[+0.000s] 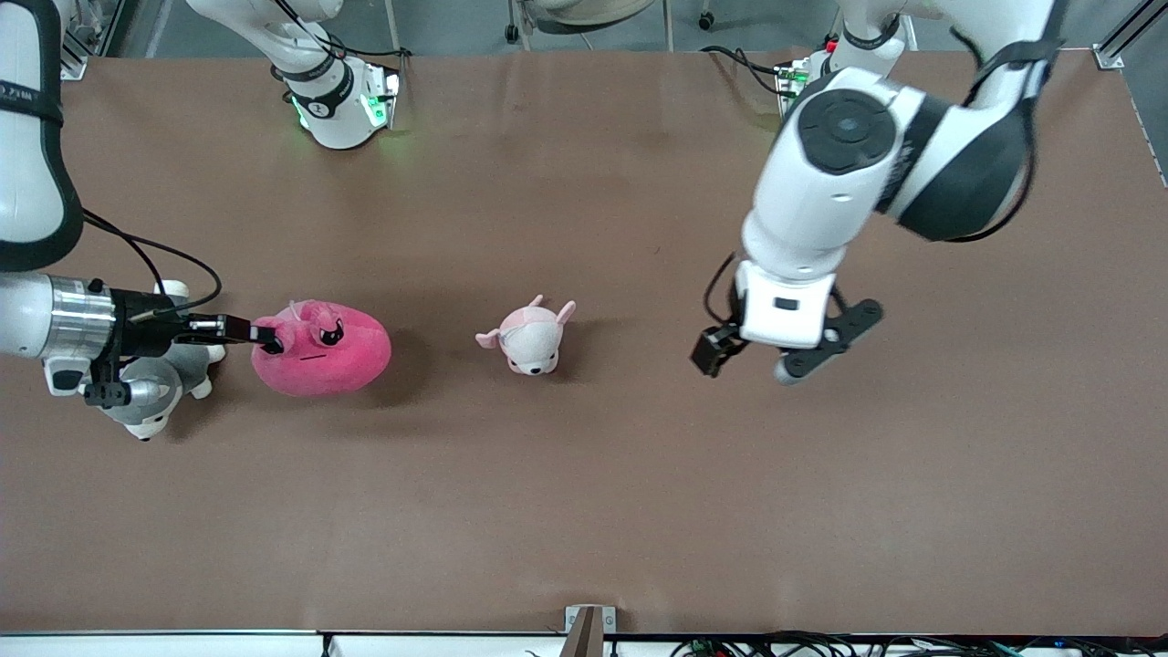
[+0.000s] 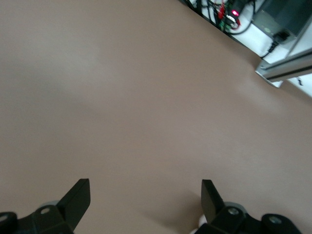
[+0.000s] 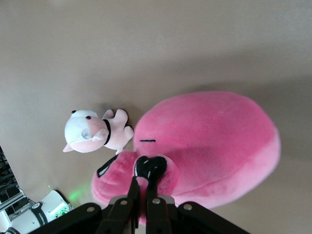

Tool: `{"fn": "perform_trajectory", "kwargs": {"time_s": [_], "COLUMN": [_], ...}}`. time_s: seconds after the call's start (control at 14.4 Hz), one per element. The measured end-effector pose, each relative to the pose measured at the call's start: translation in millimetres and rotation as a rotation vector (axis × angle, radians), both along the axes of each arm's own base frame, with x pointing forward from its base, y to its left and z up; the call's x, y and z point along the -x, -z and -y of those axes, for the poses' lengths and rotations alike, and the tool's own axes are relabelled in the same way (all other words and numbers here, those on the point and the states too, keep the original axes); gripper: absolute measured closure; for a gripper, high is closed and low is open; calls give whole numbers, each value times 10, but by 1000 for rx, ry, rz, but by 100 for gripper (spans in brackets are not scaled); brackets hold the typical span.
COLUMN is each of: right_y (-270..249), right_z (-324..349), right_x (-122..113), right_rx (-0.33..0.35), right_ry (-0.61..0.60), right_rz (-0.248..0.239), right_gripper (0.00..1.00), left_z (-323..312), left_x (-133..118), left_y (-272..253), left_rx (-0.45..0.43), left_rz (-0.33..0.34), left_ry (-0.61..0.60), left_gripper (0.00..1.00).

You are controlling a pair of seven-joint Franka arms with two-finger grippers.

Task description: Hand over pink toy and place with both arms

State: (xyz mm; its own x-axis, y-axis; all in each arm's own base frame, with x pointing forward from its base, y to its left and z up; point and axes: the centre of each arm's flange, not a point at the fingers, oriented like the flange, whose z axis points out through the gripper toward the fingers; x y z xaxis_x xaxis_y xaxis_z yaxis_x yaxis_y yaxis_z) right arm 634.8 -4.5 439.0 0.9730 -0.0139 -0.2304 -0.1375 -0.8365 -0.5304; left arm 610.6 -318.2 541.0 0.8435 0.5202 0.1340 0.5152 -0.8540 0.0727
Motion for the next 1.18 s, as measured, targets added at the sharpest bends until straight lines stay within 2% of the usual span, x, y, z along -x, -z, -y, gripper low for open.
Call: {"fn": "perform_trajectory", "kwargs": {"time_s": [0.35, 0.56, 0.91, 1.18], "right_y": [430, 618, 780, 831], "right_z": [217, 255, 232, 218], "right_x": [-62, -86, -123, -131], "right_rx": [-14, -21, -47, -58], "right_ry": [3, 8, 24, 28], "right_rz": [-39, -60, -75, -82], "right_gripper": [92, 92, 92, 92], "left_z": [-904, -1303, -2294, -2654], "left_x": [46, 184, 451, 726], "left_y": [-534, -843, -1192, -1268], "left_rx": [-113, -158, -106, -113], "left_rz": [-57, -85, -121, -136], "left_ry": [189, 319, 433, 491], "left_gripper": [0, 0, 0, 0]}}
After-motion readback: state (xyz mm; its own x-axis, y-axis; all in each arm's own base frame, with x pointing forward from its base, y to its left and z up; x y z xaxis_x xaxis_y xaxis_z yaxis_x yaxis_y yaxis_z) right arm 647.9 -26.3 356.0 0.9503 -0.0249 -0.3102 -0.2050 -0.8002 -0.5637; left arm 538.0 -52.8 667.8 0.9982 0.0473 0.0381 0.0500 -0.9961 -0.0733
